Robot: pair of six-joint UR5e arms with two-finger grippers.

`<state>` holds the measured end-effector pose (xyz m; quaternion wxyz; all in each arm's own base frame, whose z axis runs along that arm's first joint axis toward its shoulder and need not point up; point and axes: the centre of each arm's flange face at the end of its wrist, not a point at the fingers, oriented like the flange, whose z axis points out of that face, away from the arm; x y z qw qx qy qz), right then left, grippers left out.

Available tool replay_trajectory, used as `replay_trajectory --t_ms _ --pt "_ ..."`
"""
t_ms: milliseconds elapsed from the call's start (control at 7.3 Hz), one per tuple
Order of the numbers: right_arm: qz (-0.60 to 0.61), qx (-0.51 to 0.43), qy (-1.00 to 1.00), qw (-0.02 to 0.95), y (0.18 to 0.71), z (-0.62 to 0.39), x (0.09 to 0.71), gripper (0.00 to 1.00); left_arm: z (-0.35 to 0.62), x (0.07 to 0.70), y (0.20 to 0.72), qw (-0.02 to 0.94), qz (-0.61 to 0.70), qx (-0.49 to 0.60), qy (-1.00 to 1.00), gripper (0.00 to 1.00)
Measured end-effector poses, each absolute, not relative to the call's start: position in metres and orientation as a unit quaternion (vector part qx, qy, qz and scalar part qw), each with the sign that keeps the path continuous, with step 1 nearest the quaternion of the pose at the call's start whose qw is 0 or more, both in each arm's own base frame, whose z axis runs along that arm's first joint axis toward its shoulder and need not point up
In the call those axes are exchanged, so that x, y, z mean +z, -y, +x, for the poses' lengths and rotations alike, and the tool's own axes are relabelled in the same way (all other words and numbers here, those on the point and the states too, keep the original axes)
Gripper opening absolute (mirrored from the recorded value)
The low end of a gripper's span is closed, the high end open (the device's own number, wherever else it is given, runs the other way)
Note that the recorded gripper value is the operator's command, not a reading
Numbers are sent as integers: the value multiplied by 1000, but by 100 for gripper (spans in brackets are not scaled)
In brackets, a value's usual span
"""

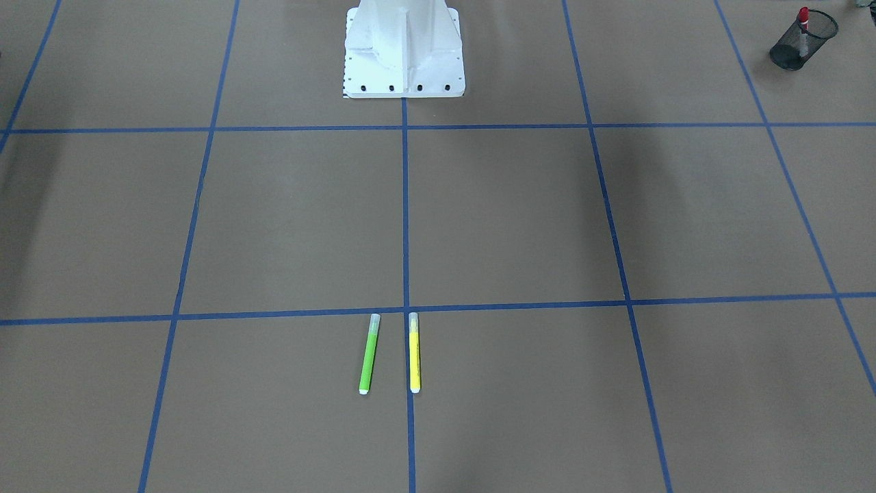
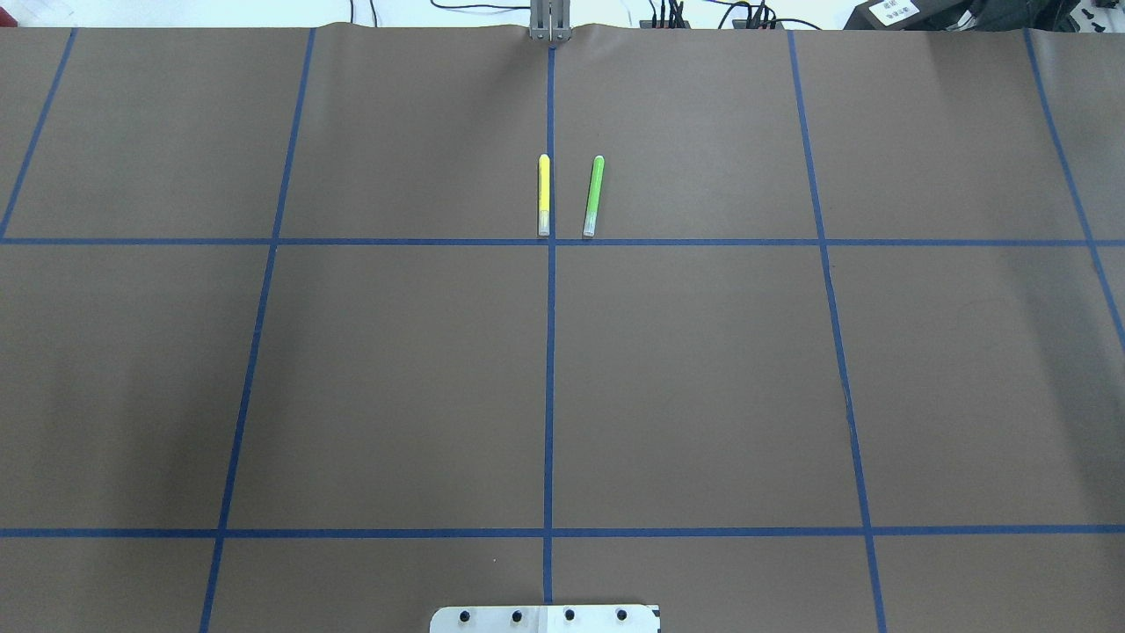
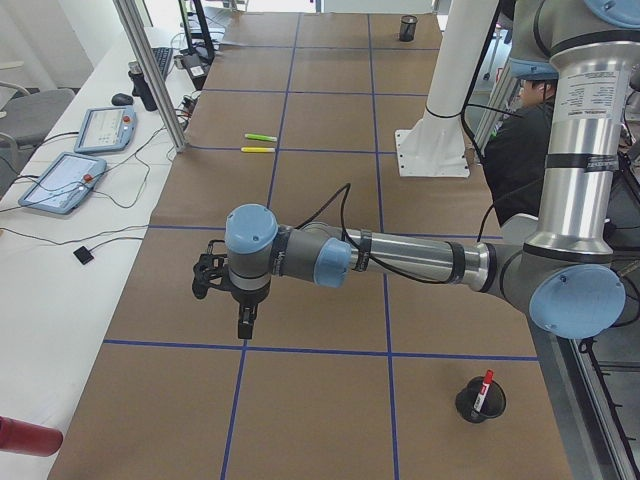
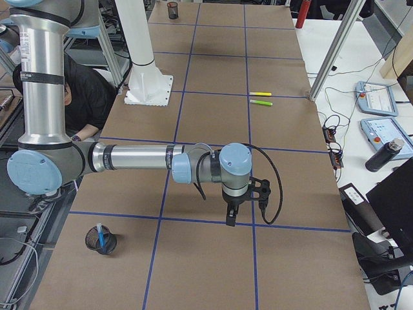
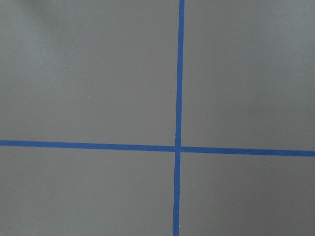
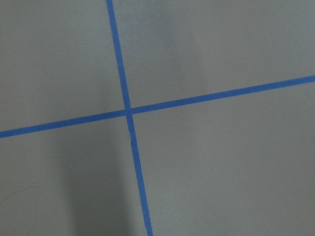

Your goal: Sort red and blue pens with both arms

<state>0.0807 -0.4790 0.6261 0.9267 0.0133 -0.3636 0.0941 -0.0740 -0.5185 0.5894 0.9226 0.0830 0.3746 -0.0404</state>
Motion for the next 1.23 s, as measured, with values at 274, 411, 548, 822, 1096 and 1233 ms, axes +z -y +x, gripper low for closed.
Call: replay_trajectory --t_ms 274,411,548,822,1096,1233 --pt "11 98 367 925 486 73 619 100 -67 593 518 925 80 -36 -370 100" --pt "12 97 368 925 491 67 614 100 -66 597 517 926 76 -36 -368 100" --pt "12 95 370 924 495 62 609 100 -66 599 516 926 74 -36 -367 100" --pt "7 97 375 922 493 58 607 100 -66 600 516 927 73 -37 -367 100" --pt "1 100 376 921 491 57 611 100 -66 601 515 927 73 -37 -367 100" --pt "-1 100 384 918 490 56 611 100 -66 601 515 927 73 -37 -367 100"
